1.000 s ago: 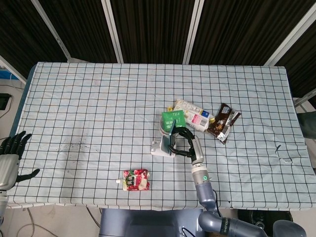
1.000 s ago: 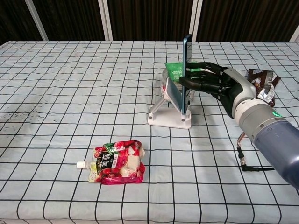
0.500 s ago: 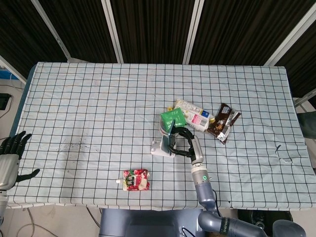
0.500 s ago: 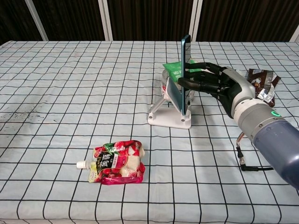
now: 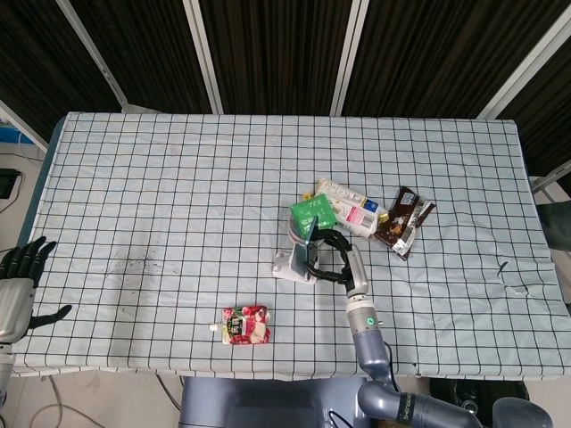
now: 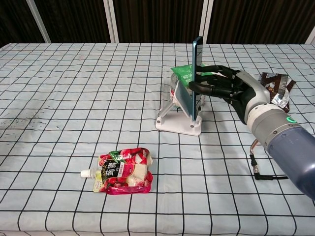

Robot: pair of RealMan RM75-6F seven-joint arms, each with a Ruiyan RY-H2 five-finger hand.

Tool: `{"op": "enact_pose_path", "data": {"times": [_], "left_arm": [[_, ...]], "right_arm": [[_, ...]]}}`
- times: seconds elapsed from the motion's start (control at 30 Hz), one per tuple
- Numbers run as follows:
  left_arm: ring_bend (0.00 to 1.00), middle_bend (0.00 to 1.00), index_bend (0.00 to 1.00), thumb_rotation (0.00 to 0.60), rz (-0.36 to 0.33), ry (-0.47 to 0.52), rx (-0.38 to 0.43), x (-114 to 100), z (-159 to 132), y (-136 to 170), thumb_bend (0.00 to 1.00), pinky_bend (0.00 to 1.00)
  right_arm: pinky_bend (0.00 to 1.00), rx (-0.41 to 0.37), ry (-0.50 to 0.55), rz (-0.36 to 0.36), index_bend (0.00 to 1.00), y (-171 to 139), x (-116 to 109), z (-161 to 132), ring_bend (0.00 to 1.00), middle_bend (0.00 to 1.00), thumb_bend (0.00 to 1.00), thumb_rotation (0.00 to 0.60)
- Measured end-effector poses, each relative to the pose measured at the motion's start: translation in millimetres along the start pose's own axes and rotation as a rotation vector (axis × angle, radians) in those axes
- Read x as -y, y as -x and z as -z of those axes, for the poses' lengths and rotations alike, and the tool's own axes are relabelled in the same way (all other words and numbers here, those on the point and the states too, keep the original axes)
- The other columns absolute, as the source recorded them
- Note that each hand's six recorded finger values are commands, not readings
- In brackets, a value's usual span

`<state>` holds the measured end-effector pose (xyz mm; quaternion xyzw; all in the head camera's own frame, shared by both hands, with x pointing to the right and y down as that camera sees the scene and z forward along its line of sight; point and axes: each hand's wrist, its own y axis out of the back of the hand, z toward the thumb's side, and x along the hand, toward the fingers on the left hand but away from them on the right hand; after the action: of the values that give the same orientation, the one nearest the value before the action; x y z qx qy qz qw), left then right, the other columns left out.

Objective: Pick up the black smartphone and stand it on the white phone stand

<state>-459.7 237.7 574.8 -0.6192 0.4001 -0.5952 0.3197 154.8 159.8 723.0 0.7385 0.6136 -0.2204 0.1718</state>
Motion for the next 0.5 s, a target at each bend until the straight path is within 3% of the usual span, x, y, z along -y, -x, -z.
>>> {"op": "enact_pose_path", "data": {"times": [0.27,0.5], "left_arm": [[0.00,0.00,0.00,0.600,0.001,0.001,-0.001,0.0,0.1,-0.1,0.00,0.00],[0.00,0.00,0.00,0.600,0.001,0.002,-0.003,0.0,0.3,-0.3,0.00,0.00]], "right_arm": [[0.19,-0.003,-0.007,-0.002,0.46,-1.6,0.4,0.0,0.10,0.38,0.16,0.600],[0.19,-0.005,-0.012,0.000,0.43,-3.0,-0.1,0.2,0.08,0.36,0.16,0.600]]}}
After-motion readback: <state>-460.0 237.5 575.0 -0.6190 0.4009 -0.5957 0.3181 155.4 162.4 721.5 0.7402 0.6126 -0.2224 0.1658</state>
